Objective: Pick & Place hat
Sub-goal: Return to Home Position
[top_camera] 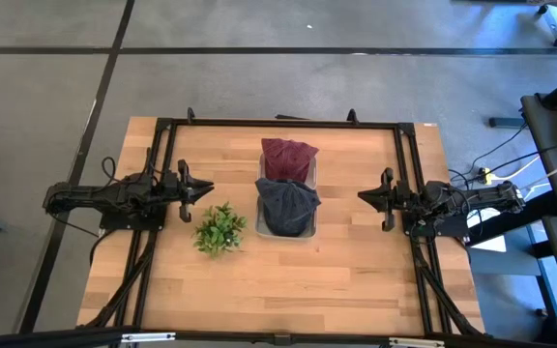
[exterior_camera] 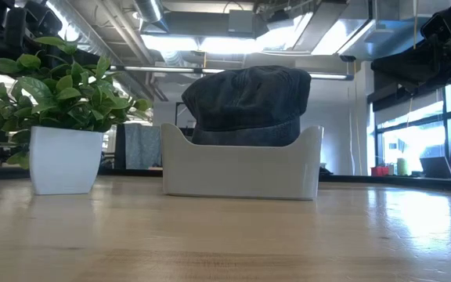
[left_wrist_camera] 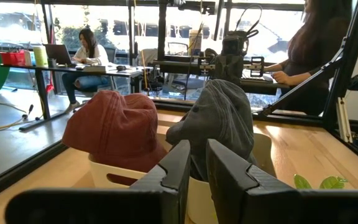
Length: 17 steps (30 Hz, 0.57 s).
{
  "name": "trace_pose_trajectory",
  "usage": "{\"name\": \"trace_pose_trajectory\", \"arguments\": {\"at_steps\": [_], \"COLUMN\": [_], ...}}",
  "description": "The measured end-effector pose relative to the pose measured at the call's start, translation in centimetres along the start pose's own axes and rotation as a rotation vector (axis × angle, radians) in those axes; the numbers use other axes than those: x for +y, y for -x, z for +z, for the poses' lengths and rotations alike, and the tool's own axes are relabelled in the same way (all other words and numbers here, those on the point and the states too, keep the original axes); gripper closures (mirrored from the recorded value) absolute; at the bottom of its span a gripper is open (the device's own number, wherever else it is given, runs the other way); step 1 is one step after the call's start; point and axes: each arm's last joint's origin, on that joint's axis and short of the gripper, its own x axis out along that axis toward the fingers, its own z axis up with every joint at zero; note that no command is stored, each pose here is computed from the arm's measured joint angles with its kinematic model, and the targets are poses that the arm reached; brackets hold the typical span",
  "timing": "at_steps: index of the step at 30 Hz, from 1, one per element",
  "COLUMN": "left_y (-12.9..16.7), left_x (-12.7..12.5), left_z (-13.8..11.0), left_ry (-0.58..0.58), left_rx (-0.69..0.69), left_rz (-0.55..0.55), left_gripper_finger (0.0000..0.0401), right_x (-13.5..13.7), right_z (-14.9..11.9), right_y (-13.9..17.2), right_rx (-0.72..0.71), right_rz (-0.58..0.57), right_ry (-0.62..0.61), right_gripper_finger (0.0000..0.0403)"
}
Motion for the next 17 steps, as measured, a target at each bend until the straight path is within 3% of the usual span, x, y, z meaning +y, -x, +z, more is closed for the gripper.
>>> {"name": "trace_pose_trajectory", "arguments": {"at_steps": [17], "left_y": [0.00], "left_x": [0.00], "left_z": [0.00], "left_ry": [0.000], "left_rx": [0.000], "left_rz": [-0.001], "left_gripper_finger": [0.0353], "right_x": [0.00], "right_z": [0.01], "right_y": [0.00], "right_rx": [0.000], "right_rz": [0.000], "right_ry": [0.000], "right_gripper_finger": [0.0377]}}
